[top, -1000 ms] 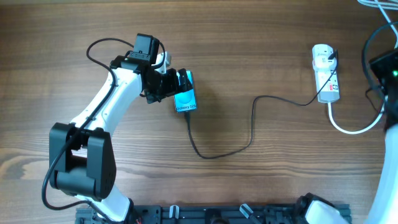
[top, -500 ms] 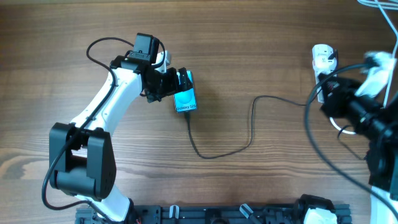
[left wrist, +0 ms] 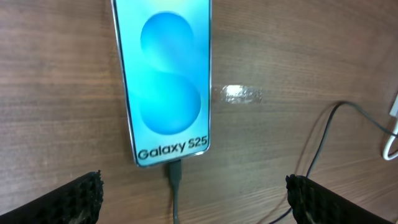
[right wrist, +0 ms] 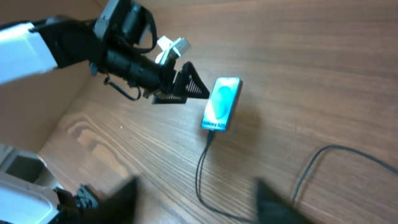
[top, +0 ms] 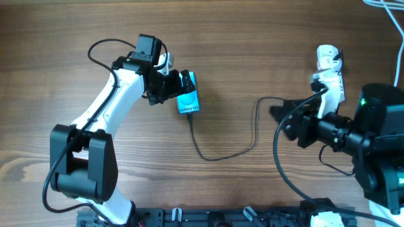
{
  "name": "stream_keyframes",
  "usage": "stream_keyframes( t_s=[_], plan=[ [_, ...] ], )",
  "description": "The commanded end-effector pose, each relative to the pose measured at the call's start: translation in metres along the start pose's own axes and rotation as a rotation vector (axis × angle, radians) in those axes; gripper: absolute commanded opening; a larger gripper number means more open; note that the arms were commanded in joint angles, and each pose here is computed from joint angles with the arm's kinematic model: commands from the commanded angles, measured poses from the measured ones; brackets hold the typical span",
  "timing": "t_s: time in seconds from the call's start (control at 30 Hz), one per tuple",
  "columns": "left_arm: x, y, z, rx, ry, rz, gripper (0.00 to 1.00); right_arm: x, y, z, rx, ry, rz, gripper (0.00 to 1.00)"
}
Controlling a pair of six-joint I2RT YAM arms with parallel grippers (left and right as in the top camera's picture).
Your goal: Plug charger to phone and switch on socket
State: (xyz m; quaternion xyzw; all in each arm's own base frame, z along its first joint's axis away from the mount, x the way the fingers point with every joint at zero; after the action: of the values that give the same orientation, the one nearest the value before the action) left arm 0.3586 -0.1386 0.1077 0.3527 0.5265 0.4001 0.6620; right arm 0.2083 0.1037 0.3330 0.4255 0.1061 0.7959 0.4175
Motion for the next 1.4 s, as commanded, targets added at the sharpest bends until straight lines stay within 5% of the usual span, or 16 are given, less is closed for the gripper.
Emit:
stream_keyframes(
  t_s=[0.0, 0.47, 0.87, 1.1, 1.37],
  plan=[
    [-0.006, 0.014, -0.002, -0.02, -0.009, -0.019, 1.0, -0.011, 0.003, 0.003, -0.034, -0.024, -0.095, 1.0],
    [-0.037, 0.101, -0.016, -0.192, -0.264, -0.012, 1.0, -0.041, -0.006, 0.008, -0.041, -0.133, -0.26, 1.0],
    [-0.048, 0.175, -0.041, -0.385, -0.315, 0.073, 1.0, -0.07, -0.051, 0.009, 0.079, -0.334, -0.313, 1.0],
    [-0.048, 0.186, -0.066, -0.354, -0.304, 0.076, 1.0, -0.074, -0.072, 0.006, 0.141, -0.492, -0.28, 1.0],
    [-0.044, 0.184, -0.079, -0.299, -0.282, 0.09, 1.0, -0.073, -0.065, -0.005, 0.191, -0.411, -0.289, 1.0]
  ],
)
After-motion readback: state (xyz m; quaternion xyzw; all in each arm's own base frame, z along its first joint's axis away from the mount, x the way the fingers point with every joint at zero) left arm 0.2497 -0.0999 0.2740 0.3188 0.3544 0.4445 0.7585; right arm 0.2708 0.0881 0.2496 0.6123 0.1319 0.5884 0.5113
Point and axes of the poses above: each gripper's point midway between its finger pads, its own y axis back along the fingers, its own x axis along the line the jaws close on, z = x × y, the point moved 3 cm from there along y, back along the fingers, and after that the axes turned 13 degrees about -y, right-handed, at the moved point
